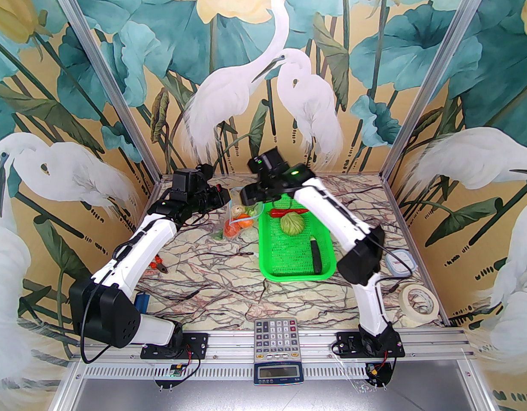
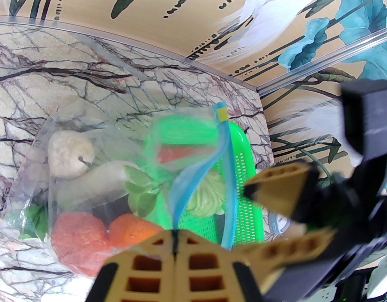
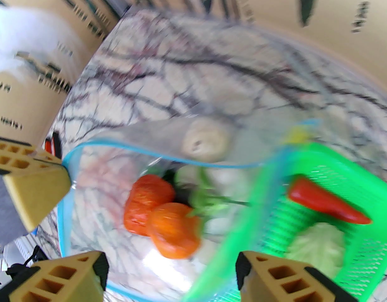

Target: Place the food in the zip-top bag and seal the zipper

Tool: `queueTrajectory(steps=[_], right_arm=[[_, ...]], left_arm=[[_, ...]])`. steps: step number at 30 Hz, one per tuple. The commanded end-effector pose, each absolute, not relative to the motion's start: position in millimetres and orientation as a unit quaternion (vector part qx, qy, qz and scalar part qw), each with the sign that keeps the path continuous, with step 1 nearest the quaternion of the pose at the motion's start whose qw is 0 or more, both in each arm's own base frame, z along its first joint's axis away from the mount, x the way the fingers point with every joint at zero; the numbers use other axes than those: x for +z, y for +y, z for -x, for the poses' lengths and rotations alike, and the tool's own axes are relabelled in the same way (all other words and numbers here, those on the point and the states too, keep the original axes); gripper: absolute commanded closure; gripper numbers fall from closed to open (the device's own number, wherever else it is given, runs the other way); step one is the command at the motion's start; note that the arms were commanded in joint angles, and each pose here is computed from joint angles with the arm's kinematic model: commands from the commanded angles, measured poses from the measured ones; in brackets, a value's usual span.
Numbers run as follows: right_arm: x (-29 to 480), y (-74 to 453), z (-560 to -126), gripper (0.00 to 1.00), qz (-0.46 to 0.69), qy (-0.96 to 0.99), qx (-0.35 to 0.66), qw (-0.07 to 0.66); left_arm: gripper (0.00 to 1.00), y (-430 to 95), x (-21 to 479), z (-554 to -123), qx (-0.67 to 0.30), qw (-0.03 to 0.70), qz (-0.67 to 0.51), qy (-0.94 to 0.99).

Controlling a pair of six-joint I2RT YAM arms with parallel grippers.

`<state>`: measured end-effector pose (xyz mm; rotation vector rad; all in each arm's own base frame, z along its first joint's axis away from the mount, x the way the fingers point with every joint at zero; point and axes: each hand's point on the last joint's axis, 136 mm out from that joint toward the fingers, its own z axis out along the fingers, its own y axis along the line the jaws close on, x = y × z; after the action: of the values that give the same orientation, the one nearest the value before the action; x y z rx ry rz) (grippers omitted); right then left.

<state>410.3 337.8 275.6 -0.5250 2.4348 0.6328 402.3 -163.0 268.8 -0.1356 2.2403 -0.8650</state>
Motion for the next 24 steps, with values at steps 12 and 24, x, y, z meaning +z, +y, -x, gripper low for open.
queueTrajectory(steps=[12, 24], right_arm=[[195.9, 191.7, -360.9, 0.32, 0.141, 0.969, 0.009, 0.203], [107.0, 162.2, -289.9, 0.33, 0.124, 0.989, -0.047, 0.064]], left_arm=[[1.00, -164.4, 269.0, -407.1, -0.335, 0.357, 0.038, 0.871], [1.00, -166.2, 264.4, -412.3, -0.332, 0.351, 0.034, 0.875]])
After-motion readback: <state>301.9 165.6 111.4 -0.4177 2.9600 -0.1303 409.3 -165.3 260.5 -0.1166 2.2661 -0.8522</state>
